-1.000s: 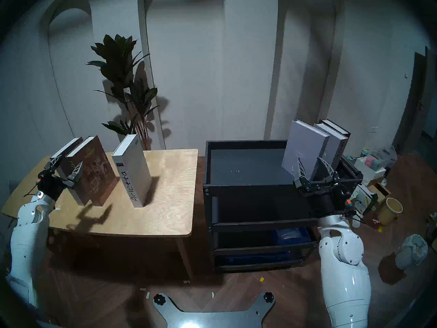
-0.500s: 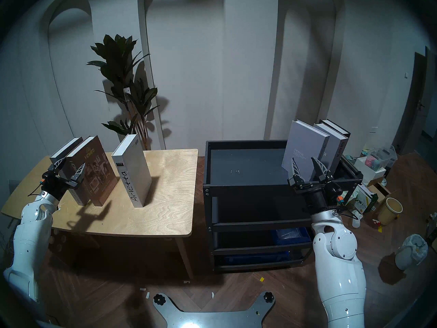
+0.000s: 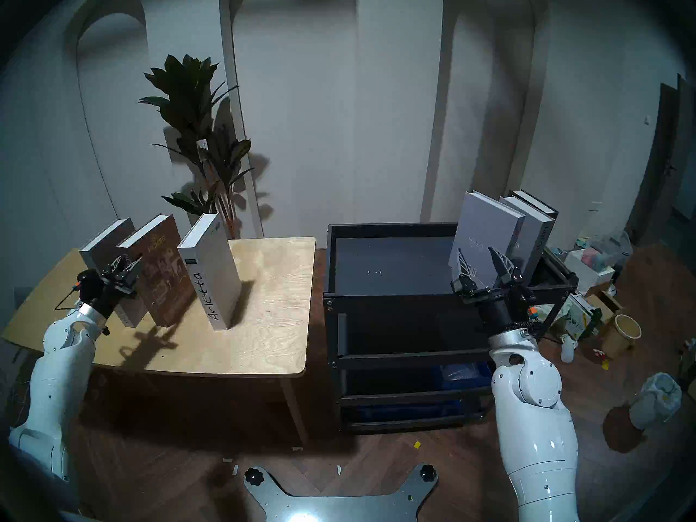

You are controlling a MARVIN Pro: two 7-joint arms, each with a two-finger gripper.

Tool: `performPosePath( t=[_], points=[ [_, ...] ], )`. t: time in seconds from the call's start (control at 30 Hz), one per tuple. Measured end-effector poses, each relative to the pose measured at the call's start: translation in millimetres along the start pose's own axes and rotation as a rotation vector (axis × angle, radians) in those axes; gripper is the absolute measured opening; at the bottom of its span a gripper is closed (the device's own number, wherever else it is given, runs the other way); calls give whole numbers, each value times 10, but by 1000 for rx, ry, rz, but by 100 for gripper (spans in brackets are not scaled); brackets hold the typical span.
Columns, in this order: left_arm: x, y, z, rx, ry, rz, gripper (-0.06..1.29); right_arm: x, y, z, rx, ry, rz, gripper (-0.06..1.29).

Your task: Move the books from the display table onto the shelf, standing them upright with spines facing out and tallest at one end

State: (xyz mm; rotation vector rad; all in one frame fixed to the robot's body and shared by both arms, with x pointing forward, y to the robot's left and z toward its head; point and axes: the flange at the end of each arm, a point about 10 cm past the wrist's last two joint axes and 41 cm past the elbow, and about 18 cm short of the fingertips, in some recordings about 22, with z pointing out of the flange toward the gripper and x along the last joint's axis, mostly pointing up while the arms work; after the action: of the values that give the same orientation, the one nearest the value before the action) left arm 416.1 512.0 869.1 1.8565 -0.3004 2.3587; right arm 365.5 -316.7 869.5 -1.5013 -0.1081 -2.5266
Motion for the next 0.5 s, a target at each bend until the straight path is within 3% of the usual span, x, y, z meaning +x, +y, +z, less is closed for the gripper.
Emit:
performPosePath(
  t=[0.23, 0.5],
  points=[
    [180, 72, 2, -19, 45, -6, 36, -19, -39, 5, 6, 0, 1, 120],
    [520, 62, 16, -38, 105, 105, 36, -29, -86, -28, 16, 0, 11, 120]
  ],
)
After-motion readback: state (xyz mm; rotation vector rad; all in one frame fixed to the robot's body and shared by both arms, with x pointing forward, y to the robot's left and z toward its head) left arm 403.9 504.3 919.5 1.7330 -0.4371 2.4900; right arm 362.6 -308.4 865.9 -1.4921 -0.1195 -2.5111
